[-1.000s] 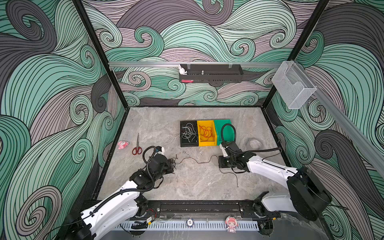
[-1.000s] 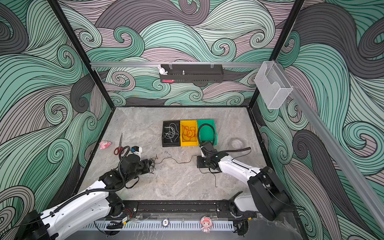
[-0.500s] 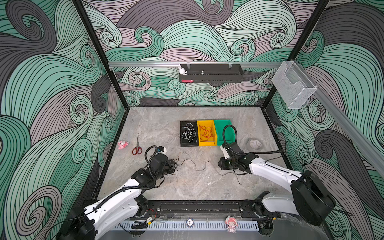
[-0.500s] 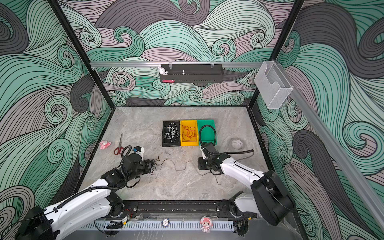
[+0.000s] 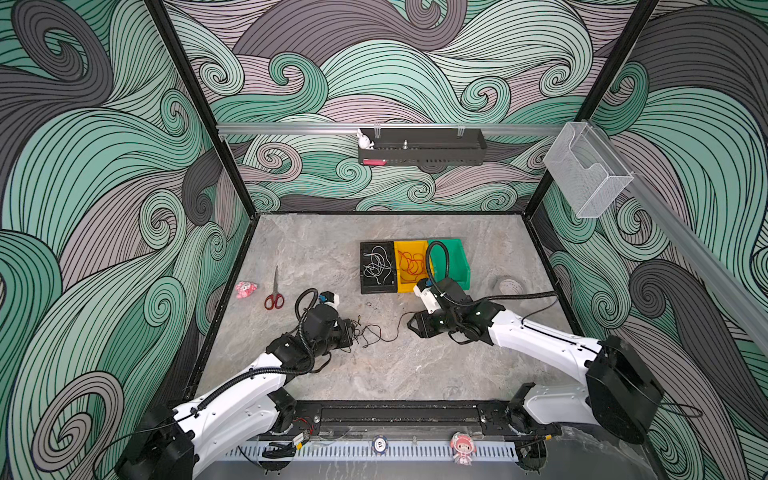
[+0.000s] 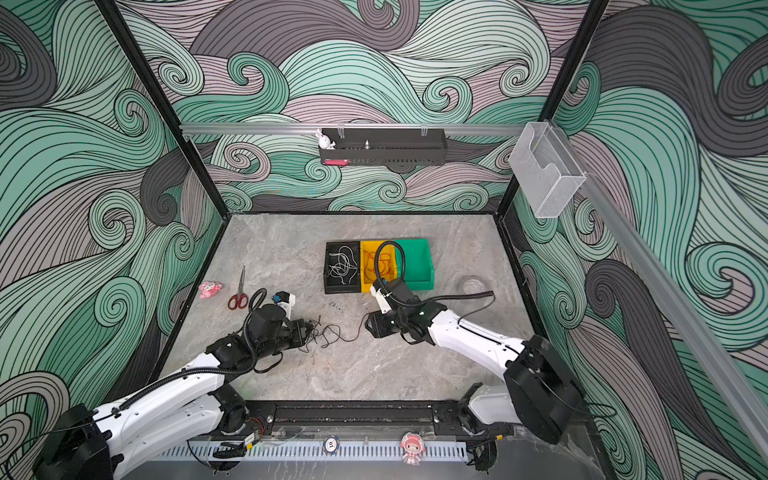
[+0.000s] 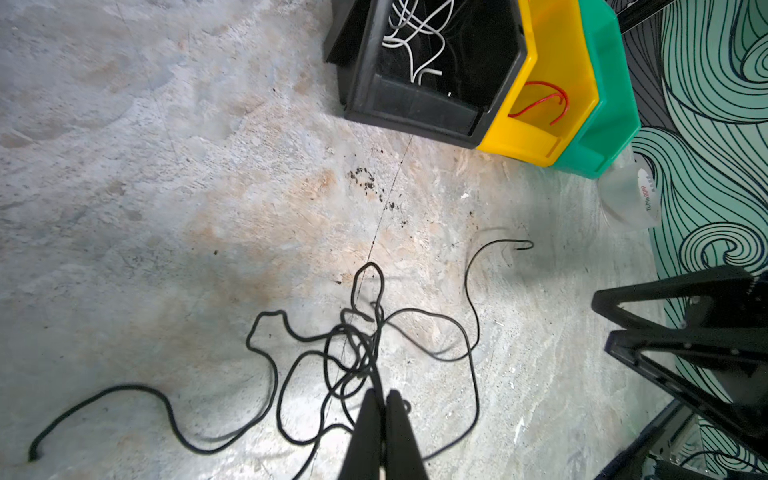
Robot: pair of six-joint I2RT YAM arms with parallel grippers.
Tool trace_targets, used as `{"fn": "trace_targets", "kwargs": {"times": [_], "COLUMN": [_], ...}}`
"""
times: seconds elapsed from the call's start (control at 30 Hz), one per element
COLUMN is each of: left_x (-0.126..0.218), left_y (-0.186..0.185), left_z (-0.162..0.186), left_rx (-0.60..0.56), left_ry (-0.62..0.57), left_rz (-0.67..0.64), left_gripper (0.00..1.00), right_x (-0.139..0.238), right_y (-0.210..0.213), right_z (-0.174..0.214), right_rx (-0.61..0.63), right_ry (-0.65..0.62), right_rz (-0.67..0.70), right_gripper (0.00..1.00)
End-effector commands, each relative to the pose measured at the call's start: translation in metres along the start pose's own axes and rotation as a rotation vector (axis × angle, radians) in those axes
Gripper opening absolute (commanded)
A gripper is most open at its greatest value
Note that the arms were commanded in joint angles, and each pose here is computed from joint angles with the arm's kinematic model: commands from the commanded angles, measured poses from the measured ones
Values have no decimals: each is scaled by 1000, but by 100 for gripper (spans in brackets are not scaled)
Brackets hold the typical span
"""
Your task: Untangle the cables
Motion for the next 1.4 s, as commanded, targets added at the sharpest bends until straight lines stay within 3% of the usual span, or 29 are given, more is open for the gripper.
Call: {"fn": "trace_targets", "kwargs": {"times": [0.0,0.23,0.57,0.63,0.73,0.83,1.0,1.13,1.37], "left_x": [7,9,14,15,14,12,10,11,5], "left_y": [-15,-16,-16,-17,-14,-8,-2,2,21], "left_z": [-10,-9,-9,-9,-9,-6,-3,-2,10], "left_rx": [-9,-5,4,7,13,14,18,9,28], "left_ry": [-28,-29,-47,-53,-57,-52,-44,-45,-23], "left_rz": [53,71,102,114,104,67,48,33,-18], "left_gripper": [0,0,0,0,0,15,41,49,53], "right_x": [-11,-52,-93,-99,-103,-99,-90,-90,-90], "right_y": [31,46,43,45,43,36,24,17,16], "right_z": [-21,-25,-30,-31,-31,-28,-21,-11,-9], "right_rx": [-21,-41,-101,-112,-112,-86,-26,-17,-20], "right_ry": [-50,14,41,43,47,50,81,105,105], "right_rz": [-165,-177,-206,-227,-220,-148,-36,5,5], "right_gripper": [53,61,58,49,24,11,3,1,0]}}
Point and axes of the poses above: each gripper's point midway between its finger pads, its own x axis back along the fingers, its own y axis along the line the jaws close on, z = x × y, the point moved 6 cm from there along x, back along the fingers, and after that the axes turned 12 degrees about x, right-handed, at the moved point
